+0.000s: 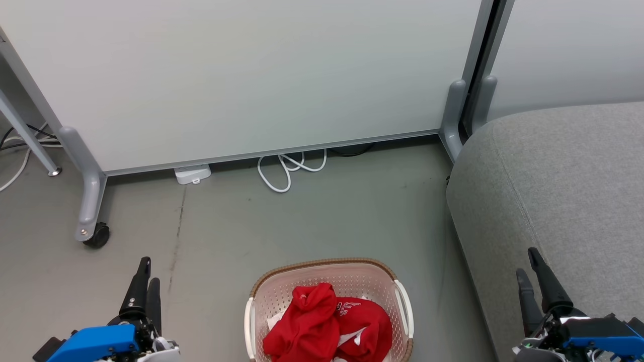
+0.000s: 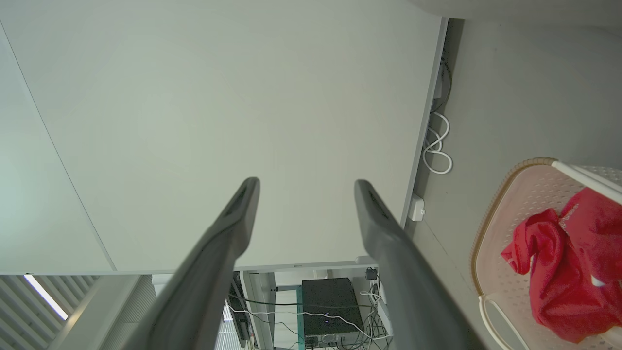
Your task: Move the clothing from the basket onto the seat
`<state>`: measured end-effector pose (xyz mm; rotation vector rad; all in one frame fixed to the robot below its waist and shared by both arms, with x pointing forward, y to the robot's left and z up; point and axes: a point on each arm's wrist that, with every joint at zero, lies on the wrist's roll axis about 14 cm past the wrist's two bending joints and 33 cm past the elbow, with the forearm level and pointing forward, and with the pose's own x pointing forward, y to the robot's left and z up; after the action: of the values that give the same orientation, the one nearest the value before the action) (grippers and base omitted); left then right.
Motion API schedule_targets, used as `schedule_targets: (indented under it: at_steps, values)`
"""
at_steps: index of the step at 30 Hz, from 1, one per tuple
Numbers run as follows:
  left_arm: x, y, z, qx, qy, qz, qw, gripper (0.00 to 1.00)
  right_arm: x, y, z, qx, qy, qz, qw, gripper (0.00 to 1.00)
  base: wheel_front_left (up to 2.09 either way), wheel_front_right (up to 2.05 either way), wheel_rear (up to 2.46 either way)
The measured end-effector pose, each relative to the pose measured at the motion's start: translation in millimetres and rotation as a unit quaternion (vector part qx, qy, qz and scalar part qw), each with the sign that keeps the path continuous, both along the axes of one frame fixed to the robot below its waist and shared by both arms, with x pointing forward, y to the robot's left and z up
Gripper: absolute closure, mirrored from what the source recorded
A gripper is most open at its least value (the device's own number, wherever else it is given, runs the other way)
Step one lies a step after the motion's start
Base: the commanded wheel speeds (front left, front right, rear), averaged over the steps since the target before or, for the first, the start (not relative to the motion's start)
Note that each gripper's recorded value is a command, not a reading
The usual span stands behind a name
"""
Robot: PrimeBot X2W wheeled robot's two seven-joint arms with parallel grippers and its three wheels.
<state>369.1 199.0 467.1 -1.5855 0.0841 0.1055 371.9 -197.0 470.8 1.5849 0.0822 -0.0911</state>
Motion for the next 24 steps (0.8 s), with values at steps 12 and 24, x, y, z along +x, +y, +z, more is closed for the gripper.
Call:
schedule_targets:
  at_steps: [12, 24]
  values:
    - [2, -7, 2, 0.048, 0.0, -0.003, 0.999, 0.0, 2, 7, 1, -0.043, 0.001, 0.001, 0.999, 0.0, 0.0, 0.0, 0.0]
    - [8, -16, 14, 0.171, -0.013, -0.023, 0.985, 0.0, 6, 10, 2, -0.149, 0.0, 0.01, 0.989, 0.0, 0.0, 0.0, 0.0]
